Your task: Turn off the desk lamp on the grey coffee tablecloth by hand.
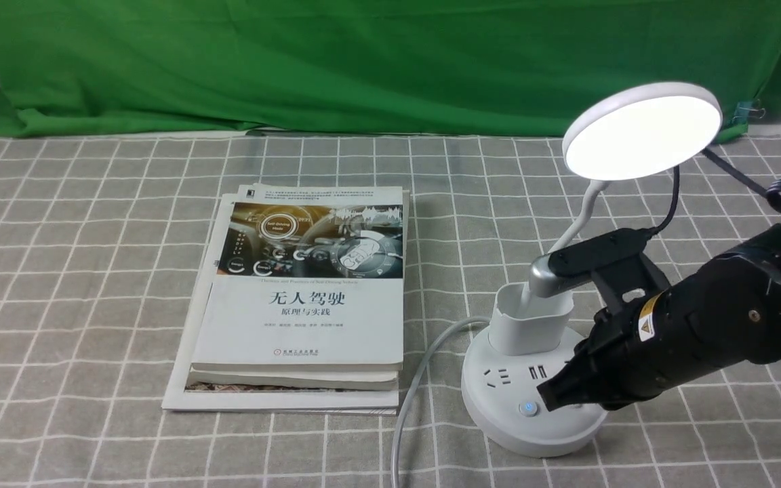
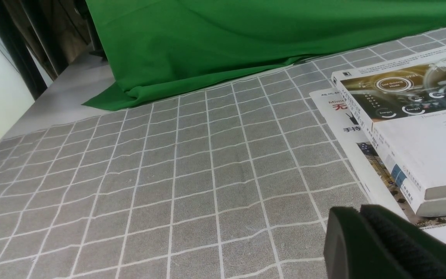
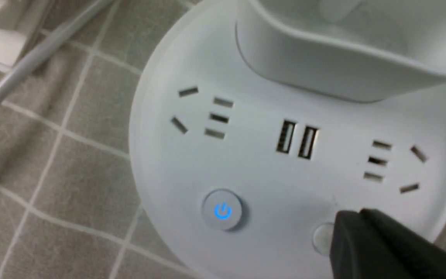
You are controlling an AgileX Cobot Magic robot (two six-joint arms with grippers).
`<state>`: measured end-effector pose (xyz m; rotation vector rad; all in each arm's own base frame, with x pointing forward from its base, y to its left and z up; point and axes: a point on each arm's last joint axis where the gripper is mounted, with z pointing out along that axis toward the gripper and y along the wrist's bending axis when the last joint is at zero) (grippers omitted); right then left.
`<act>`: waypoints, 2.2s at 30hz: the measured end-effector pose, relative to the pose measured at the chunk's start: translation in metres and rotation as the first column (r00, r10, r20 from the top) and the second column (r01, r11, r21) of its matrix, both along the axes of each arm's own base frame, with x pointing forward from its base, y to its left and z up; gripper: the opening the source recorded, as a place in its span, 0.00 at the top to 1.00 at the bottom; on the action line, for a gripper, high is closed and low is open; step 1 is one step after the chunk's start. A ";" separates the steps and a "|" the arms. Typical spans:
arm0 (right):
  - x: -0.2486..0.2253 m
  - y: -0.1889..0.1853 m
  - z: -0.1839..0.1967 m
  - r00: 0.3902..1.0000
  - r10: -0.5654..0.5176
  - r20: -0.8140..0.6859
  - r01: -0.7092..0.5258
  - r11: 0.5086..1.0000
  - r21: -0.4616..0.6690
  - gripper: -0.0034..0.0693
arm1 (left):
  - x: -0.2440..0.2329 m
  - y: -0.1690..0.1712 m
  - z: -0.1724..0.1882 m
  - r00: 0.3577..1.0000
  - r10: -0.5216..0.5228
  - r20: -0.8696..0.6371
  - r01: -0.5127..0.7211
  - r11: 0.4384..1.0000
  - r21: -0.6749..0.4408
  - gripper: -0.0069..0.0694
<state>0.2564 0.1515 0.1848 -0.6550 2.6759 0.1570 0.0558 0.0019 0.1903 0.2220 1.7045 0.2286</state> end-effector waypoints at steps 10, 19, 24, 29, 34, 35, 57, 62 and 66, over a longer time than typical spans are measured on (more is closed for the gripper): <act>0.004 0.003 0.001 1.000 0.018 -0.013 -0.018 1.000 -0.012 0.90 | 0.000 0.000 0.000 1.000 0.000 0.000 0.000 1.000 0.000 0.89; 0.004 0.003 0.016 0.999 0.018 0.031 -0.018 1.000 0.013 0.90 | 0.000 0.000 0.000 1.000 0.000 -0.002 0.000 1.000 0.000 0.89; 0.005 0.003 -0.013 0.999 0.019 -0.026 -0.019 1.000 -0.019 0.90 | 0.000 0.000 0.000 1.000 0.000 -0.002 0.000 1.000 0.000 0.89; 0.008 0.005 -0.015 1.000 0.013 0.005 -0.013 1.000 0.001 0.90 | 0.000 0.000 0.000 1.000 0.000 -0.001 0.000 1.000 0.001 0.89; 0.004 0.003 -0.008 1.000 0.004 0.017 -0.005 1.000 0.013 0.90 | 0.000 0.000 0.000 1.000 0.000 -0.002 0.000 1.000 0.000 0.89; 0.000 0.000 -0.005 1.000 -0.003 0.011 0.003 1.000 0.012 0.90 | 0.000 0.000 0.000 1.000 0.000 -0.001 0.000 1.000 0.000 0.89; -0.047 -0.075 0.036 0.992 -0.115 0.052 0.114 0.993 0.013 0.91 | 0.000 0.000 0.000 1.000 0.000 -0.002 0.000 1.000 0.000 0.89; -0.094 -0.096 0.062 0.911 -0.148 0.384 0.077 0.978 0.196 0.91 | 0.000 0.000 0.000 1.000 0.000 -0.002 0.000 1.000 0.000 0.89; -0.125 -0.104 0.068 0.781 -0.168 0.601 0.001 0.963 0.269 0.91 | 0.000 0.000 0.000 1.000 0.000 -0.002 0.000 1.000 0.000 0.89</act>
